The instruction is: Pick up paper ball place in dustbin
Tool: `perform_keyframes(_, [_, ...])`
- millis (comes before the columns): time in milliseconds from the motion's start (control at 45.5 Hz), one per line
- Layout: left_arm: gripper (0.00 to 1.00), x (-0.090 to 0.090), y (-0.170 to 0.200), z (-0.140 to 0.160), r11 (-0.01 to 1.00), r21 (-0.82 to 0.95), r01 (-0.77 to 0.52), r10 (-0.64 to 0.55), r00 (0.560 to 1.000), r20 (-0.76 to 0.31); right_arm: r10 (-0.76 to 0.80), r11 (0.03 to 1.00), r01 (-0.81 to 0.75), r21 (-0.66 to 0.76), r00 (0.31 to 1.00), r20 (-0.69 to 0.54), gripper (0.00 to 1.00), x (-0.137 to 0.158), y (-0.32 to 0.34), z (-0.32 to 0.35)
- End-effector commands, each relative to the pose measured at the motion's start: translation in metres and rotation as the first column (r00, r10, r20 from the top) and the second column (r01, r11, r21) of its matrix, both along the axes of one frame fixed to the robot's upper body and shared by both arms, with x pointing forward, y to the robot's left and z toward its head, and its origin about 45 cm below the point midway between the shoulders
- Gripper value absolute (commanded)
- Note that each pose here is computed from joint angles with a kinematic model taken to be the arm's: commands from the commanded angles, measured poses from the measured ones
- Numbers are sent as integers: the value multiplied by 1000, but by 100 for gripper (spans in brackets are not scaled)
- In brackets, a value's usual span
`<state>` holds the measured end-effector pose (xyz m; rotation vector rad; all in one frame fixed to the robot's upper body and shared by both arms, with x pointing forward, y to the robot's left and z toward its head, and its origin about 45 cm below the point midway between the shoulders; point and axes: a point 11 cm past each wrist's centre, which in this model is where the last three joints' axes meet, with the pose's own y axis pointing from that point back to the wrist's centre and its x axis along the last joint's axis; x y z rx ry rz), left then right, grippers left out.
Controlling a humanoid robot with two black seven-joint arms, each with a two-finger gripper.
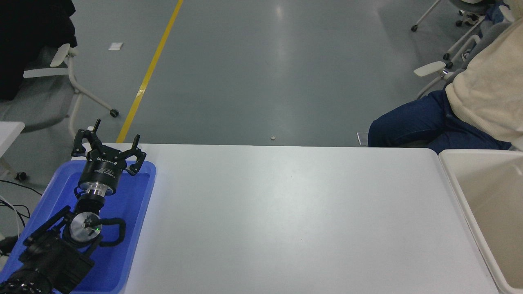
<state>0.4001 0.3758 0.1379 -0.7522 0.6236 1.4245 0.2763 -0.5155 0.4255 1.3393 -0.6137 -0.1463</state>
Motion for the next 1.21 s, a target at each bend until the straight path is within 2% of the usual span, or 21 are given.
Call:
perform_keyframes(0, [100,0,0,0,1000,-1,-1,1,1000,1,-81,997,82,-17,996,42,0,0,-39,-45])
perform_keyframes(264, [100,0,0,0,1000,1,-1,1,1000,1,-122,988,132,-82,986,116,0,16,-72,-118])
perform_keyframes(505, [100,0,0,0,1000,-2,0,0,1000,0,-181,970,202,-138,972,149,0,8,-104,-170])
perform_keyframes(813, [100,0,0,0,1000,-2,0,0,1000,0,-129,958,179,-226,967,222,0,17,-100,-232])
perform_keyframes(945, [100,0,0,0,1000,-1,1,-1,1000,0,-81,939,154,-307,968,238,0,20,-102,-261])
perform_keyframes(1033, [100,0,0,0,1000,1,0,0,1000,0,-75,932,161,-323,962,263,0,25,-101,-270])
perform_keyframes(1187, [100,0,0,0,1000,-2,0,0,1000,0,-103,925,199,-323,952,290,0,18,-101,-292])
